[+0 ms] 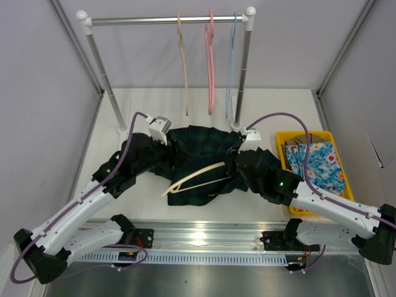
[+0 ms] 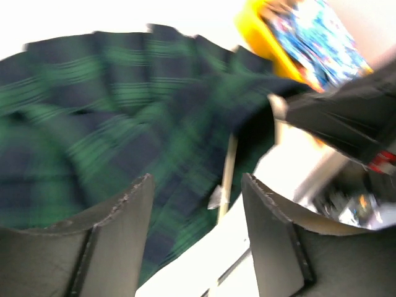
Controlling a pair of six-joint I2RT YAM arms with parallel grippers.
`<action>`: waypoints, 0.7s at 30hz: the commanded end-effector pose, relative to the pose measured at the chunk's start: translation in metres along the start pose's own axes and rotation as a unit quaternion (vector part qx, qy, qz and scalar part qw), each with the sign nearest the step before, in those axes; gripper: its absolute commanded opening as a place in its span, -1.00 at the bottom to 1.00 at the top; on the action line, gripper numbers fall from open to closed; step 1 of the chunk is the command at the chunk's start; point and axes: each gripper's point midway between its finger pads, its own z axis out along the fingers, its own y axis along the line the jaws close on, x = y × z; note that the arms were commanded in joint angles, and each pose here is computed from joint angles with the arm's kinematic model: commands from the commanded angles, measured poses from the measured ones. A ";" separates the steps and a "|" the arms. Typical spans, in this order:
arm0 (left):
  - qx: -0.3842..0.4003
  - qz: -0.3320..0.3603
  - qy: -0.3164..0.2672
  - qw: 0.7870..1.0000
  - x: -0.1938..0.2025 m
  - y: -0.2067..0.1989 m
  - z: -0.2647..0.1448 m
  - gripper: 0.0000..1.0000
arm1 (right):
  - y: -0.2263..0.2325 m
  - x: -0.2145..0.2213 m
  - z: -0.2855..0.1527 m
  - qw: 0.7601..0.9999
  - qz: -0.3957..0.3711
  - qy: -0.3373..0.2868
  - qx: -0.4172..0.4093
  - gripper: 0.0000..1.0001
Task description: Place the skirt on the hanger
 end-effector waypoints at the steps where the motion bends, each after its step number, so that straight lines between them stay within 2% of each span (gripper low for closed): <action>1: -0.138 -0.053 -0.034 0.988 -0.012 0.046 -0.026 0.25 | -0.020 -0.015 -0.004 0.999 0.020 -0.024 0.035 -1.00; 4: -0.156 -0.101 -0.065 0.980 -0.008 0.057 -0.042 0.21 | -0.022 -0.018 -0.001 0.998 0.033 -0.022 0.038 -1.00; 9: -0.161 -0.165 -0.076 0.970 0.028 0.069 -0.047 0.17 | -0.026 -0.031 0.006 0.997 0.060 -0.022 0.052 -1.00; 11: -0.146 -0.179 -0.060 0.971 0.045 0.067 -0.041 0.12 | -0.024 -0.037 0.011 0.996 0.066 -0.019 0.052 -1.00; 12: -0.152 -0.195 -0.042 0.968 0.065 0.072 -0.036 0.07 | -0.027 -0.038 0.015 0.996 0.069 -0.017 0.061 -1.00; 14: -0.136 -0.207 -0.040 0.968 0.073 0.069 -0.033 0.03 | -0.024 -0.047 0.017 0.995 0.078 -0.019 0.059 -1.00; 15: -0.140 -0.221 -0.028 0.965 0.093 0.075 -0.030 0.00 | -0.027 -0.051 0.020 0.994 0.084 -0.019 0.064 -1.00; 21: -0.127 -0.223 -0.022 0.966 0.123 0.080 -0.023 -0.04 | -0.024 -0.060 0.039 0.993 0.096 -0.004 0.071 -1.00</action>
